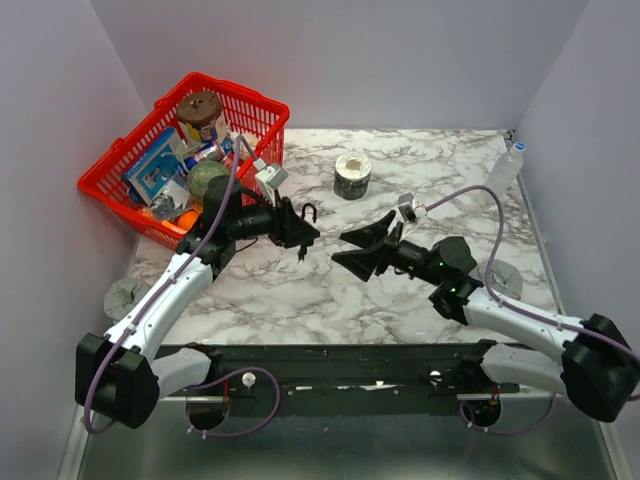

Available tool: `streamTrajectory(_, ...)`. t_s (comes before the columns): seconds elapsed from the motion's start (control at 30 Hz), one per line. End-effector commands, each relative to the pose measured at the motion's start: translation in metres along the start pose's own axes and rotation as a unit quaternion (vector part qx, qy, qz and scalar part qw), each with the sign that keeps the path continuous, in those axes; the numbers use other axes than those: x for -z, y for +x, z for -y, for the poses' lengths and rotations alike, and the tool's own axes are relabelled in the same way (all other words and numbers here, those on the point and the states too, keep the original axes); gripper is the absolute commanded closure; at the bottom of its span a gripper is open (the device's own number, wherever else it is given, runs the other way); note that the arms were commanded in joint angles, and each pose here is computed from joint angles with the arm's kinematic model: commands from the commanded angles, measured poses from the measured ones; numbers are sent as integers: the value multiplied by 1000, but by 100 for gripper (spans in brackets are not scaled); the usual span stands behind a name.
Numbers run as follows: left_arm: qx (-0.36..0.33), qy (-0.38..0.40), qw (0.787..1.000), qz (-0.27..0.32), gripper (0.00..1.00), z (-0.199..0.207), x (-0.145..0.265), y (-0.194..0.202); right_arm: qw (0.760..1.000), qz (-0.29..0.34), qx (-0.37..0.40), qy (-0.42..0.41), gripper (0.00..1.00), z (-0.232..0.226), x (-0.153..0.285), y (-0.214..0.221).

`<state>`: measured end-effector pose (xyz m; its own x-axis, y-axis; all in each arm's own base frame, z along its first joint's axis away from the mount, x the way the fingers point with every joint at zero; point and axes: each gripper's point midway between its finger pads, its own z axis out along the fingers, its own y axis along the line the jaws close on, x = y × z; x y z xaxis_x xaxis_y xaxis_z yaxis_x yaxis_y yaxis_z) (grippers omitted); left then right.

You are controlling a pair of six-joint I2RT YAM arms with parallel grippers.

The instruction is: Unlock with the key

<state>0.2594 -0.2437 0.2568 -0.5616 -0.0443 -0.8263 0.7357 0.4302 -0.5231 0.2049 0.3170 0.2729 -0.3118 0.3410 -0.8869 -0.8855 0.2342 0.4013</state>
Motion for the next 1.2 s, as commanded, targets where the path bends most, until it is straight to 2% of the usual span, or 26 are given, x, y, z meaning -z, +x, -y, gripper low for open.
streamTrajectory(0.0, -58, 73, 996, -10, 100, 30, 10, 8, 995, -61, 36, 64, 21, 17, 12, 7)
streamTrajectory(0.03, -62, 85, 994, -15, 100, 34, 11, 11, 995, -49, 57, 72, 21, 16, 10, -9)
streamTrajectory(0.1, -70, 121, 990, -26, 100, 47, 16, 20, 993, -64, 68, 78, 23, 17, 11, -9)
streamTrajectory(0.17, -65, 142, 987, -35, 100, 54, 18, 26, 992, -60, 83, 73, 31, 11, 7, -22)
streamTrajectory(0.27, -45, 162, 984, -49, 100, 58, 18, 38, 993, -66, 73, 71, 35, 8, 3, -23)
streamTrajectory(0.4, -50, 186, 980, -48, 100, 65, 18, 36, 993, -73, 65, 70, 37, 10, -4, -18)
streamTrajectory(0.93, -51, 191, 979, -49, 100, 68, 19, 36, 996, -70, 44, 21, 37, -5, -27, -23)
streamTrajectory(1.17, -51, 194, 978, -50, 100, 70, 19, 38, 996, -75, 41, 39, 37, 5, -31, -18)
